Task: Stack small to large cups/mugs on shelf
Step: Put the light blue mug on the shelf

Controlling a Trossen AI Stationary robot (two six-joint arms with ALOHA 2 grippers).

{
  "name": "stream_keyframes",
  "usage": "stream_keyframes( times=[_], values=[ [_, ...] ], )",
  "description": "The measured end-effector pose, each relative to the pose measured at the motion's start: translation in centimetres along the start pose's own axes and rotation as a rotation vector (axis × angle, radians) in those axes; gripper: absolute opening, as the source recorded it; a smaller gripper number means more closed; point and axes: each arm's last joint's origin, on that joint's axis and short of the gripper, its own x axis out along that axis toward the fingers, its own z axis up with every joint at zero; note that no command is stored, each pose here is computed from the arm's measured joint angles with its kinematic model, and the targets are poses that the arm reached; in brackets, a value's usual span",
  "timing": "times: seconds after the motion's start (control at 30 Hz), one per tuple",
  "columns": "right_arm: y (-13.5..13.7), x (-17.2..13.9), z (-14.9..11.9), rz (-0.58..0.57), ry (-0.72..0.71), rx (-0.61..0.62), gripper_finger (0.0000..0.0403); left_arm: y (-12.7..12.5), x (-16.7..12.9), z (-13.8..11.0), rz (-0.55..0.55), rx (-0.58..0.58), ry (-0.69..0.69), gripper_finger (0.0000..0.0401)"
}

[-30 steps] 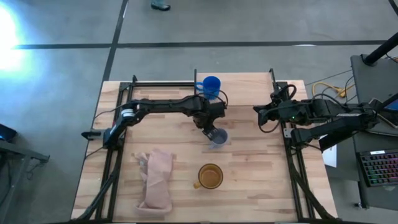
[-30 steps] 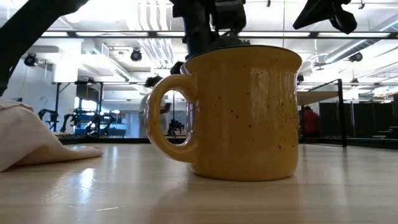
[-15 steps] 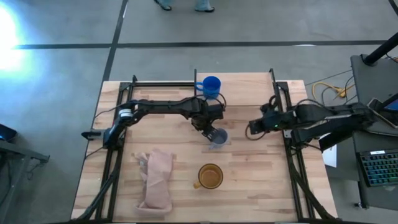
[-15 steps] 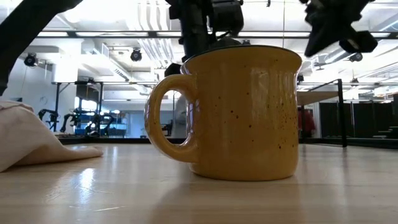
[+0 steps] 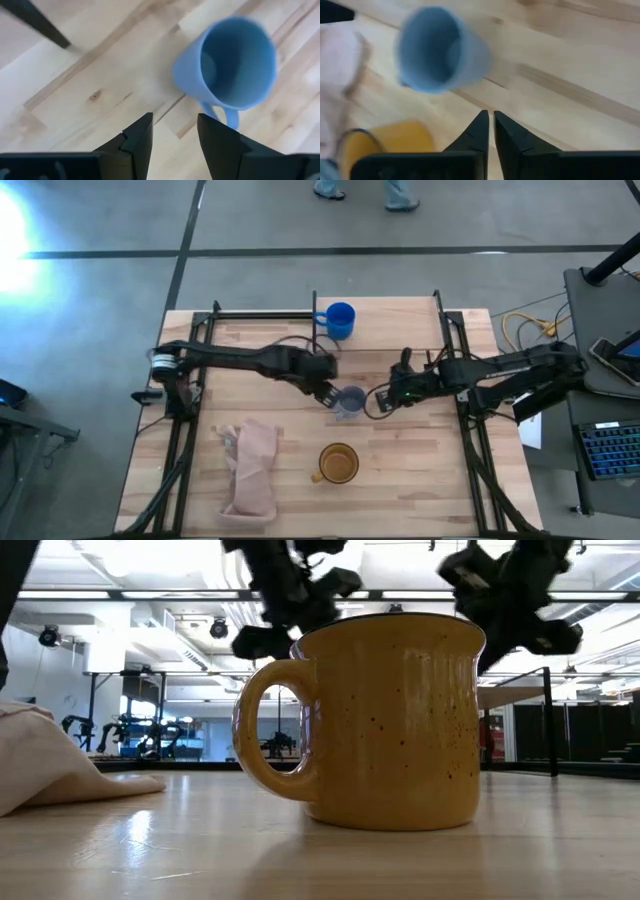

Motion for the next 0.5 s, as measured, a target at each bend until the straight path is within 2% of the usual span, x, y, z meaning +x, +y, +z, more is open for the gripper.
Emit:
stream_keyframes(
  times=[0.13,0.33,0.5],
  values=[
    [1.5,0.6,0.5,0.123,-0.037,0.012,0.0056,2.1,-1.3,-1.7,-0.018,-0.063,-0.047,0.014],
    [1.4,1.8,1.1,0.077,-0.021,0.052,0.0115,5.1,-2.4,-4.2,-0.014,-0.117,-0.097,0.014],
    [1.6,3.4,1.0,0.038,0.002,0.101,0.0139,6.7,-2.4,-5.6,-0.002,-0.127,-0.094,0.014]
  ],
)
